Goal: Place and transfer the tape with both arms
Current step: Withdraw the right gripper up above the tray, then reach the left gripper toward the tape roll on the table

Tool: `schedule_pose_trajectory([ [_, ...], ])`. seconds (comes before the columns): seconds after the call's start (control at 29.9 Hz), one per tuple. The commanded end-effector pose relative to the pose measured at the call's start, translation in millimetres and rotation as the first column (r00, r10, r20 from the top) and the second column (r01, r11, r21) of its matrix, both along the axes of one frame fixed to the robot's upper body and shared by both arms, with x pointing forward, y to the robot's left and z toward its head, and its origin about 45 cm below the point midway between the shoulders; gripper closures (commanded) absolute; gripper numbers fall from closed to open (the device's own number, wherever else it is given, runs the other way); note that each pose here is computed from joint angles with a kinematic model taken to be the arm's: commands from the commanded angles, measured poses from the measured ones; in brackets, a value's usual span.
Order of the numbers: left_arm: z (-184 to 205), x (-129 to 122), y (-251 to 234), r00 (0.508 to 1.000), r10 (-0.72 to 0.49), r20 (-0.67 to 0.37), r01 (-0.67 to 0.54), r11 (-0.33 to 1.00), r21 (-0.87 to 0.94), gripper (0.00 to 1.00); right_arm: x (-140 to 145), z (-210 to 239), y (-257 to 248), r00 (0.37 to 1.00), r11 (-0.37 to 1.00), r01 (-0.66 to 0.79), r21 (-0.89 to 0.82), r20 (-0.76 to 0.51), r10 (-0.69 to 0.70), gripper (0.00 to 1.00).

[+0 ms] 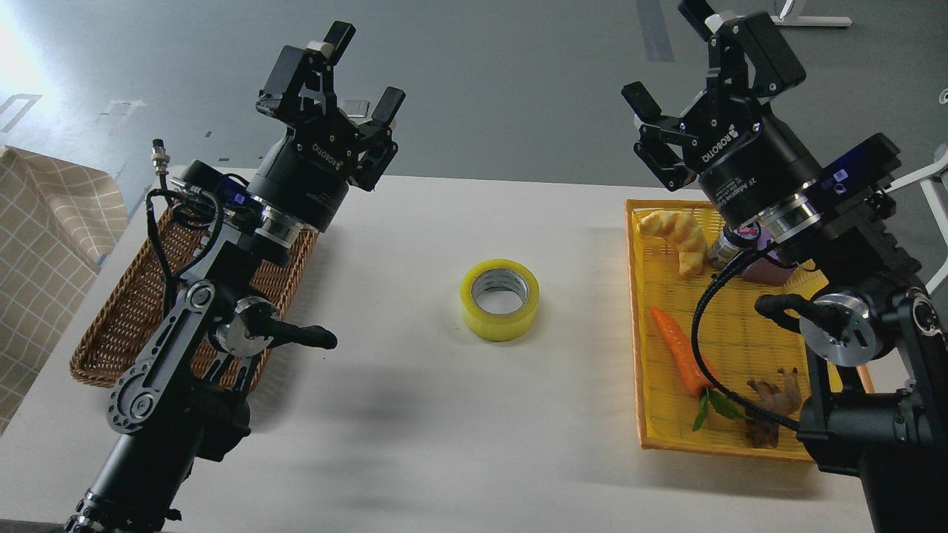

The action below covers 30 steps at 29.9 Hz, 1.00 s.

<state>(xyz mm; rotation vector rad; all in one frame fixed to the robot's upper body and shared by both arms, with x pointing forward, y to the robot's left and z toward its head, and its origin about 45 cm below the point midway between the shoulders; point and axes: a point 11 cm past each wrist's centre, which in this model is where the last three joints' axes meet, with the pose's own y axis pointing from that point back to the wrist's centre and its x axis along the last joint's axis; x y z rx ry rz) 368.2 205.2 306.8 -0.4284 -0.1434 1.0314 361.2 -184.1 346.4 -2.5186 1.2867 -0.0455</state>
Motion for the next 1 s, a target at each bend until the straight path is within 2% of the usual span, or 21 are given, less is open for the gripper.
schedule_pose_trajectory([
  [0.0,4,-3,-6,1.0,-0.014,0.027,0.01,0.991,0.137,0.02,-1,-1,1,1.0,1.0,-0.002,-0.001,-0.003,0.002,0.0],
  [0.1,1,3,-6,1.0,0.008,0.008,-0.01,0.961,0.277,0.02,-1,-1,1,1.0,1.0,-0.002,0.0,-0.003,0.002,0.0],
  [0.23,-1,10,-6,0.993,0.088,0.08,-0.115,0.88,0.461,0.02,-3,3,2,1.0,1.0,-0.006,-0.001,0.012,0.006,0.0],
  [0.37,-17,5,-15,0.99,0.061,0.126,-0.128,0.762,0.635,0.02,-2,7,3,1.0,1.0,-0.009,-0.001,0.021,0.009,0.0],
  [0.5,-28,1,-26,0.987,0.023,0.157,-0.132,0.668,0.732,0.02,-2,10,3,1.0,1.0,-0.009,0.0,0.029,0.009,0.0],
  [0.64,-45,-1,-40,0.972,-0.007,0.236,-0.207,0.455,0.866,0.02,-1,12,2,0.999,1.0,-0.006,0.001,0.034,0.006,0.0],
  [0.74,-53,-3,-50,0.964,-0.037,0.264,-0.233,0.368,0.9,0.02,-3,15,2,0.999,1.0,-0.008,0.003,0.045,0.008,0.0],
  [0.97,-73,-8,-65,0.971,-0.052,0.235,-0.201,0.357,0.912,0.02,-3,19,3,0.998,1.0,-0.01,0.002,0.055,0.01,0.0],
])
